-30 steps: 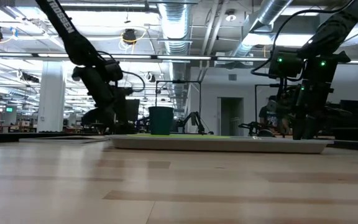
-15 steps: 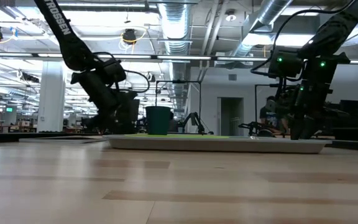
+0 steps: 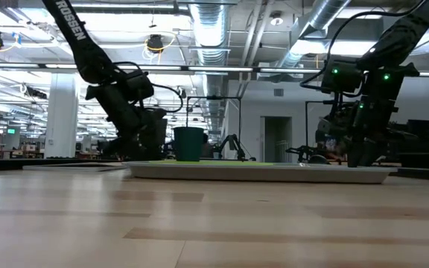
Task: Pick and place plate/cup/fork/spoon on tray
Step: Move the gray tray to the center of the table
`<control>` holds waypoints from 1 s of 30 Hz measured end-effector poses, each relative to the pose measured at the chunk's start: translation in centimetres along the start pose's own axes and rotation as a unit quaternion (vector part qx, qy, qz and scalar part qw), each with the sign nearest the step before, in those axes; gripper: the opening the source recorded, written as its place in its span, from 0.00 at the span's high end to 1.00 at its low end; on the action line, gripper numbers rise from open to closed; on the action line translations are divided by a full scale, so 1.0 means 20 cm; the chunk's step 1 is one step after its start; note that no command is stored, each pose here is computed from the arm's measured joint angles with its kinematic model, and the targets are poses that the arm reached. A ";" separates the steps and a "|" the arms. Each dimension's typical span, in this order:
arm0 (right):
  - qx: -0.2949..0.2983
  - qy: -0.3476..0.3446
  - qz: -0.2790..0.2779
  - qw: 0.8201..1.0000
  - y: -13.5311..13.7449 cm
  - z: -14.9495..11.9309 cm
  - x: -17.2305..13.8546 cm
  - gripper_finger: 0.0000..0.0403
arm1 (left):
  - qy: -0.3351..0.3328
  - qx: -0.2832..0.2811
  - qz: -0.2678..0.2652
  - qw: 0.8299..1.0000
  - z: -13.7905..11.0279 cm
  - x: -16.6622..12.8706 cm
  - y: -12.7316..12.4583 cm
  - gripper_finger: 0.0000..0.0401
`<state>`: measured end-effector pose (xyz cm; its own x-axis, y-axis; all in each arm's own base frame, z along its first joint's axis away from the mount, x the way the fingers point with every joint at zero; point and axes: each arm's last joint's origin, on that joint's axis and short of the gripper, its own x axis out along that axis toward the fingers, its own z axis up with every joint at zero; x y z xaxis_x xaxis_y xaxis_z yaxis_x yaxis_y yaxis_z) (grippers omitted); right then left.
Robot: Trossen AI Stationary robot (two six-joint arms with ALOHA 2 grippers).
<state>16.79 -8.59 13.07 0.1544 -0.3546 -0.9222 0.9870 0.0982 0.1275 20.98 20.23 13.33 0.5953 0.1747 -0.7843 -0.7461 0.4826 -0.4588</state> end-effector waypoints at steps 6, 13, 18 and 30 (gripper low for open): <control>0.000 -0.001 0.003 1.000 0.00 0.00 0.00 0.80 | 0.002 -0.004 0.027 1.000 -0.02 0.01 -0.01 0.68; -0.001 0.002 0.006 1.000 0.00 0.00 0.00 0.80 | -0.017 -0.033 0.007 0.999 -0.05 0.02 0.00 0.93; 0.000 0.005 0.008 1.000 0.00 0.00 0.00 0.80 | -0.028 -0.052 -0.003 0.998 -0.10 0.03 0.03 0.97; 0.004 0.006 0.021 1.000 0.01 0.00 0.00 0.82 | -0.031 -0.068 -0.022 0.997 -0.12 0.04 0.04 0.98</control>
<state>17.09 -8.62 13.17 0.1957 -0.3394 -0.9200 0.9798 0.1061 0.1693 20.16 18.61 11.27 0.6423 0.2101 -0.7371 -0.7499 0.3710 -0.5477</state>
